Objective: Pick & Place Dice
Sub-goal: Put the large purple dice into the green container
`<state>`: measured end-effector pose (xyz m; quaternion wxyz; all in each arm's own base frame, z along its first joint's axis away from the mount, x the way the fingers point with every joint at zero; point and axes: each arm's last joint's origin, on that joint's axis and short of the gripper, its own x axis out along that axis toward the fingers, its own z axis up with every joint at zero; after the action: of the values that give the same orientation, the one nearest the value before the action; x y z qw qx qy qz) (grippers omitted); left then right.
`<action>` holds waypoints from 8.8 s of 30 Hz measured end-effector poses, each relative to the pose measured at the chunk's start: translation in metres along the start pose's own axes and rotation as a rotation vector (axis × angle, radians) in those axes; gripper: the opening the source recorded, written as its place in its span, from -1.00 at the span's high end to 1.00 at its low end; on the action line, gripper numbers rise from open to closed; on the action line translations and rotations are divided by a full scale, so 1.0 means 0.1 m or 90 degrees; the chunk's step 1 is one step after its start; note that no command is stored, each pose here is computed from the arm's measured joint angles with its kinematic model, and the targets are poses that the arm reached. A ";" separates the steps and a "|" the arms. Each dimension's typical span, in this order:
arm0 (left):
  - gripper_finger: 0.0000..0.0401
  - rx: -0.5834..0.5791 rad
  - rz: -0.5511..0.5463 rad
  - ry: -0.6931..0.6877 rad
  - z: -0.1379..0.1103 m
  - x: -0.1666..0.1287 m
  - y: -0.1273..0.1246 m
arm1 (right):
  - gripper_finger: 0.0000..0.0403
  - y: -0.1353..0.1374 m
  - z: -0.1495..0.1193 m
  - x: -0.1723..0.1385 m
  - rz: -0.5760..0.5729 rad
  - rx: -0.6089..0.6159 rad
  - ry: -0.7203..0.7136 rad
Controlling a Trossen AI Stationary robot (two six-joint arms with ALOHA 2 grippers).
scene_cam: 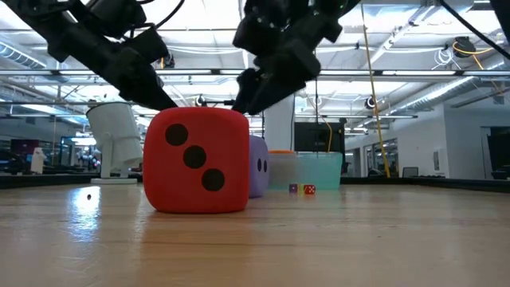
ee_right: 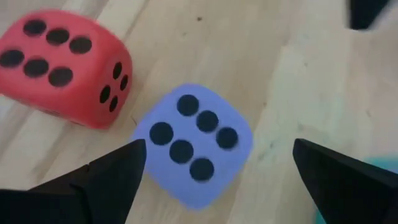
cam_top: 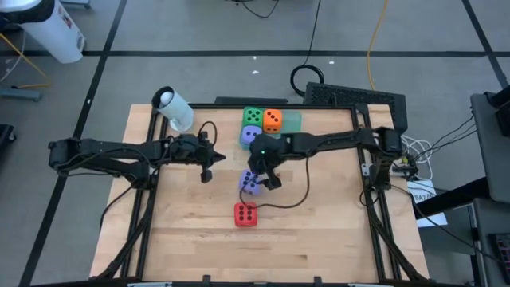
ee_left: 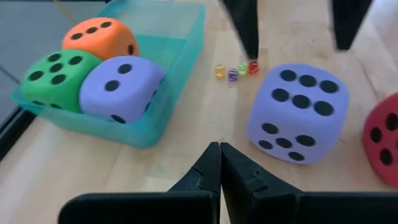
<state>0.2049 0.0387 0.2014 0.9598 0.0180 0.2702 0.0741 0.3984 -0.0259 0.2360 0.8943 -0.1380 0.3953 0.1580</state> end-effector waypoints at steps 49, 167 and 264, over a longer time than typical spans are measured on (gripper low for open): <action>0.96 0.043 -0.017 -0.001 0.00 0.00 -0.03 | -0.97 -0.32 -0.43 0.54 0.214 -0.086 -0.097; 0.96 0.049 -0.018 -0.005 0.01 0.00 -0.03 | -0.47 -0.20 -0.28 0.00 -0.018 -0.046 -0.149; 0.96 0.132 0.017 0.017 0.55 0.71 -0.12 | -0.78 -0.18 -0.78 0.16 -0.070 0.076 -0.100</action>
<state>0.2955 0.0380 0.2107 0.9479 0.1200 0.2891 0.0589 0.3636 -0.0685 0.1758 0.9365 -0.0933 0.3245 0.0952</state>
